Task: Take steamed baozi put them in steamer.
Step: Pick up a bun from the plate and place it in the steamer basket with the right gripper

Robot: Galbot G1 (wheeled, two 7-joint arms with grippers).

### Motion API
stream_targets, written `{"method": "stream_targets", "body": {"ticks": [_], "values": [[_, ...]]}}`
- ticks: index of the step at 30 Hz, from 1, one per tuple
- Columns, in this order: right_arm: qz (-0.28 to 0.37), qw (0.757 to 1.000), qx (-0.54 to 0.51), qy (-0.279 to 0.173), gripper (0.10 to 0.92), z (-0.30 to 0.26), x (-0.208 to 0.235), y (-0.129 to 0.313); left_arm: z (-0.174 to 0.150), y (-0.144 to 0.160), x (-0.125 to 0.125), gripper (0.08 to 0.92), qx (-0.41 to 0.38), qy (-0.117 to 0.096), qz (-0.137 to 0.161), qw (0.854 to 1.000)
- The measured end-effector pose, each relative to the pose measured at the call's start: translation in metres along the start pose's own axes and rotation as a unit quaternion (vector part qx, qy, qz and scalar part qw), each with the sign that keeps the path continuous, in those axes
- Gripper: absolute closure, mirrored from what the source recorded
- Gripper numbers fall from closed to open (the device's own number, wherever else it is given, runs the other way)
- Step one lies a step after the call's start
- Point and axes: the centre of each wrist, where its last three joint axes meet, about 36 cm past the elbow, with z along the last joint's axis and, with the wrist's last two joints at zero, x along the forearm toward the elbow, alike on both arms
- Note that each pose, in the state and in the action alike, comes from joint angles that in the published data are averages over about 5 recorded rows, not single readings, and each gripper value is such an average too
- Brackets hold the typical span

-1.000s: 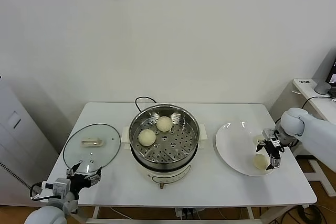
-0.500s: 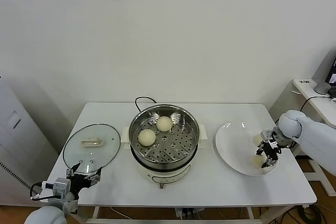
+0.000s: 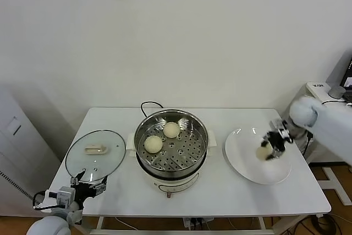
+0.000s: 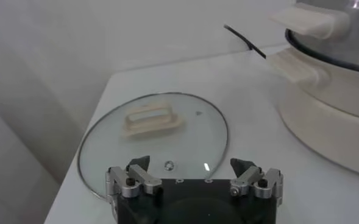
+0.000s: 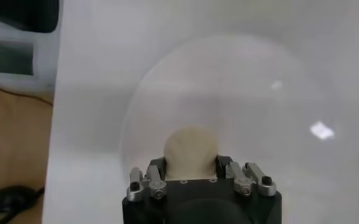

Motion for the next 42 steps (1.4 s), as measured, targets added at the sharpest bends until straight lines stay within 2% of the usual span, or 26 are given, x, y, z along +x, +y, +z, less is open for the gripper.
{"method": "stream_targets", "body": {"ticks": [5,10,14,18,25,33,42], "values": [[0.034,0.997,0.070,-0.030,0.505,-0.058,0.041,-0.043,0.000,-0.001,0.000,0.177,-0.002,0.000,0.002,1.000],[0.051,0.984,0.160,-0.063,0.505,-0.125,0.060,-0.077,0.002,-0.002,0.000,0.177,-0.002,0.000,0.003,1.000],[0.049,0.964,0.248,-0.083,0.505,-0.183,0.062,-0.097,0.003,-0.003,0.001,0.177,-0.003,0.001,0.004,1.000],[0.037,0.934,0.341,-0.097,0.505,-0.239,0.055,-0.106,0.002,-0.004,0.002,0.177,-0.004,0.000,0.004,1.000],[0.007,0.873,0.476,-0.111,0.505,-0.306,0.035,-0.100,0.002,-0.002,0.002,0.177,-0.007,-0.001,0.004,1.000],[-0.028,0.808,0.577,-0.118,0.505,-0.345,0.011,-0.073,0.003,-0.001,0.001,0.177,-0.006,0.000,0.003,1.000],[-0.056,0.761,0.638,-0.106,0.505,-0.355,-0.014,-0.049,0.003,-0.001,0.002,0.177,-0.006,-0.001,0.002,1.000]]}}
